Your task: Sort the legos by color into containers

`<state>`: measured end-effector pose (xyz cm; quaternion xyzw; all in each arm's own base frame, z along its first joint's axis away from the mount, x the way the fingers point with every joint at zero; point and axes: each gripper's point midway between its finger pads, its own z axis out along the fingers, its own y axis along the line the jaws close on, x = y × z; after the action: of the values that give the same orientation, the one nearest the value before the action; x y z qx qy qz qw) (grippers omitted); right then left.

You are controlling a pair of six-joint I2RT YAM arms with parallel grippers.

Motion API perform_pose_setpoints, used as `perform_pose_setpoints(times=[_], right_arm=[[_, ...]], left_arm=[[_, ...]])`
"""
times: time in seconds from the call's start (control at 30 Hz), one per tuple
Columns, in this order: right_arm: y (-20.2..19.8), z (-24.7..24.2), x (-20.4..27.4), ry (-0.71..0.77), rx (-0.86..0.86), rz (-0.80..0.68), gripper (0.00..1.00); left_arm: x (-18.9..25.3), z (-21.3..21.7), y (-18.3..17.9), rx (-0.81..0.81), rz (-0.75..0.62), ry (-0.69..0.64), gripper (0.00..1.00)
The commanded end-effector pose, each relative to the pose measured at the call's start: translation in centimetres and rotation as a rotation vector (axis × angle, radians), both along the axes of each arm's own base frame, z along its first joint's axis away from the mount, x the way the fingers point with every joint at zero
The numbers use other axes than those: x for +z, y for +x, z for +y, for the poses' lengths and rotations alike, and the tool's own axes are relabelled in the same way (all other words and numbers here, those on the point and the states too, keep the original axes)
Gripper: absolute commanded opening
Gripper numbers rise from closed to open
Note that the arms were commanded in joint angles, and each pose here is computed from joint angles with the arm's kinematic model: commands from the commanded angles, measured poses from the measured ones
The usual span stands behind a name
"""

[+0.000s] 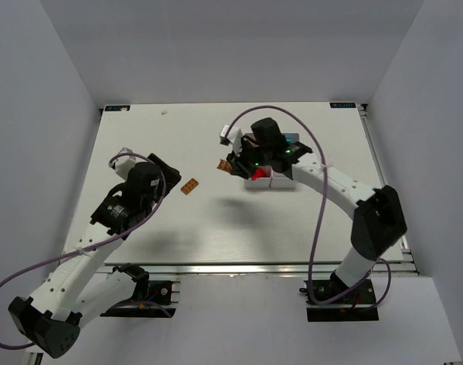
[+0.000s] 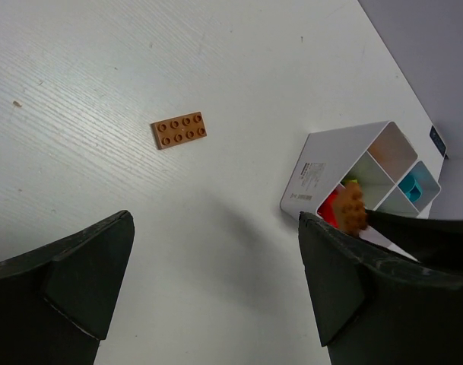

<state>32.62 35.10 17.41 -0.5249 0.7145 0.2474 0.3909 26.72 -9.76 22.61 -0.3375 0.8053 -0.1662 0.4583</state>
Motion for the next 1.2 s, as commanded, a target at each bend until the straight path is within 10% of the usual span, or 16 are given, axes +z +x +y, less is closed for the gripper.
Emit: perform_pose_setpoints(times=[0.0,0.43,0.9,1.17], right_arm=[[-0.4,-4.6,1.7,-0.102,0.107,-0.148,0.00],[3.6,-20.3,-0.9,-0.584,0.138,-0.466,0.00],[7.1,-21.9,-3.6,-0.673,0.118,-0.465,0.02],[6.6,-21.2,-4.5,-0.663,0.145,-0.447,0.39]], left_arm=[[0.1,-0.4,0.6,-0.024,-0.026,0.002,0.98],[-1.2,-2.1,1.8,-0.113,-0.023,0.032,0.98],[-1.6,-1.6,0.6,-0.087,-0.035,-0.024,0.98],[-1.8,-1.2,0.1,-0.075,-0.030,-0.026,0.98]])
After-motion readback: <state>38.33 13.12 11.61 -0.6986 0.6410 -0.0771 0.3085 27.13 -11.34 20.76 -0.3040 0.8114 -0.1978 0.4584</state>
